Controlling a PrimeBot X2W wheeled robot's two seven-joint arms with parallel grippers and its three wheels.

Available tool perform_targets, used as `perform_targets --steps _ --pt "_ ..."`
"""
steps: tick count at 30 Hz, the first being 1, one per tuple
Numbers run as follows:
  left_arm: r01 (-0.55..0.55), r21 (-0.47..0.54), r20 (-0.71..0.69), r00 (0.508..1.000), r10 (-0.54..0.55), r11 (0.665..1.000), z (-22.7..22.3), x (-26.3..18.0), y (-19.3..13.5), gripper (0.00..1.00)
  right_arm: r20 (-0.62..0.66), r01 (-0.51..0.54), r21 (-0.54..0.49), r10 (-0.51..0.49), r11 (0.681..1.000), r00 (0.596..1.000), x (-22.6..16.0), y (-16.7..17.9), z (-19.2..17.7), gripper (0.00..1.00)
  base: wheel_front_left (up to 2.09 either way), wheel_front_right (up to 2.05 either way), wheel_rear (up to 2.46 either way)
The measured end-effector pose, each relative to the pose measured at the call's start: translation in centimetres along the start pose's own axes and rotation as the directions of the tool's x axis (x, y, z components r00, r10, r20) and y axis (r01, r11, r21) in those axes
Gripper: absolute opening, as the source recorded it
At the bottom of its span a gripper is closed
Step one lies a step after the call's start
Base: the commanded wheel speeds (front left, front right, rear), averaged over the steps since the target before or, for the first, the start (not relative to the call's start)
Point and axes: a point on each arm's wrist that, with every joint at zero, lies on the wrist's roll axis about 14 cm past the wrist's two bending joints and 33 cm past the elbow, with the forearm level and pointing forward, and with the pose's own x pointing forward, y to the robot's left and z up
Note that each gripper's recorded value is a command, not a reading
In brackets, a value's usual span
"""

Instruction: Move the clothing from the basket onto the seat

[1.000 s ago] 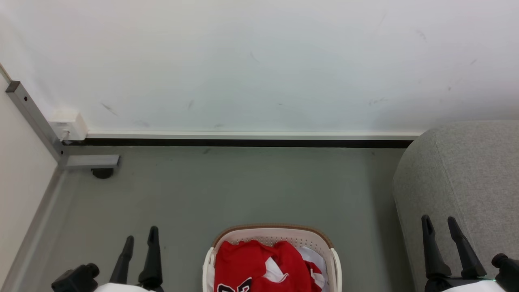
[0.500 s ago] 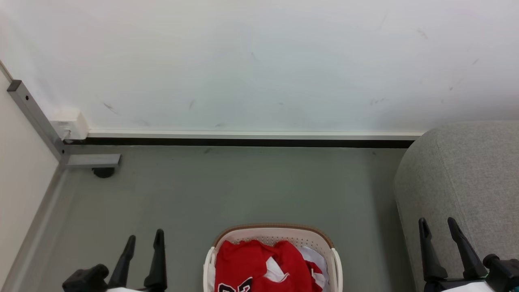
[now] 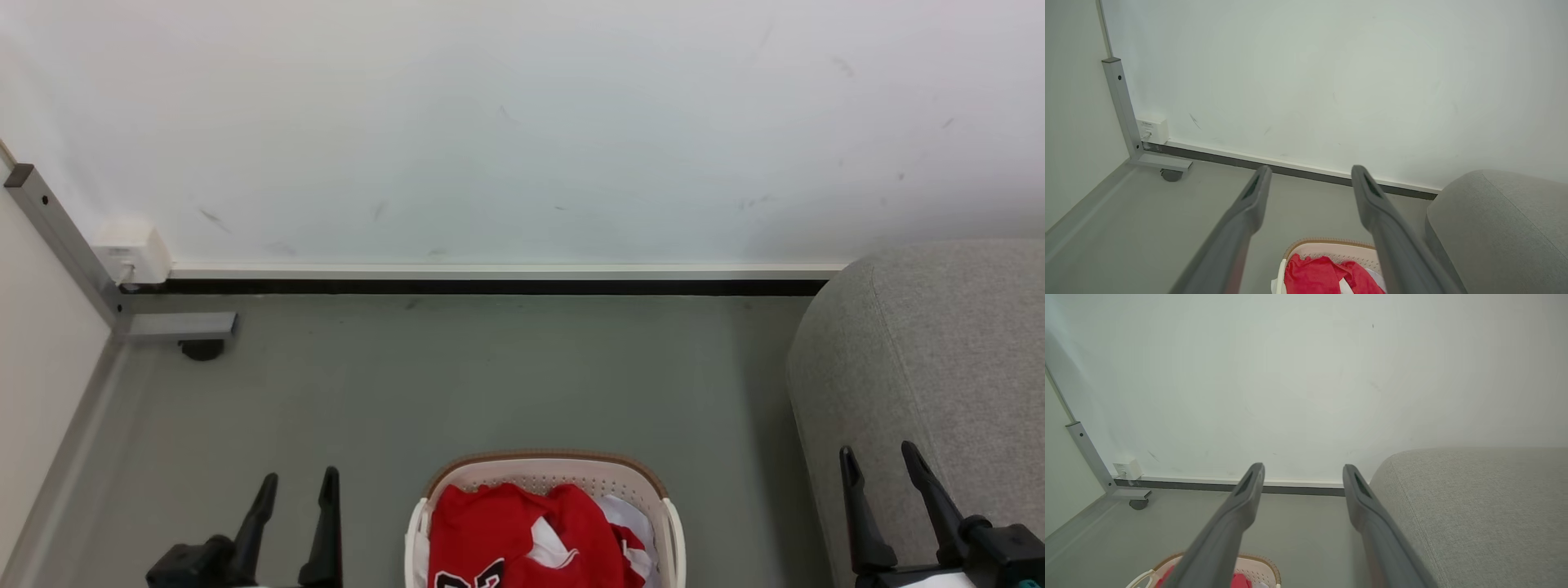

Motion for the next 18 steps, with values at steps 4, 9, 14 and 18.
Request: perform_targets --steps 4,9,14,18 --pt "0.009 0.032 -0.003 1.000 -0.009 0.999 -0.19 -0.02 -0.14 1.00 -0.005 0.006 -0.027 -0.006 1.000 1.000 -0.12 -0.20 -0.13 1.00 0.00 0.00 0.00" --pt "0.026 0.067 -0.011 1.000 -0.025 0.997 -0.51 -0.05 -0.38 1.00 -0.018 0.012 -0.058 -0.013 0.998 1.000 -0.26 -0.37 -0.51 1.00 0.00 0.00 0.00" --pt "0.041 0.103 -0.015 0.999 -0.040 0.994 -0.72 -0.12 -0.58 1.00 -0.026 0.019 -0.082 -0.021 0.996 0.999 -0.35 -0.57 -0.73 1.00 0.00 0.00 0.00" --pt "0.049 0.125 -0.016 0.999 -0.047 0.991 -0.85 -0.18 -0.67 1.00 -0.032 0.019 -0.110 -0.023 0.994 0.999 -0.44 -0.64 -0.89 1.00 0.00 0.00 0.00"
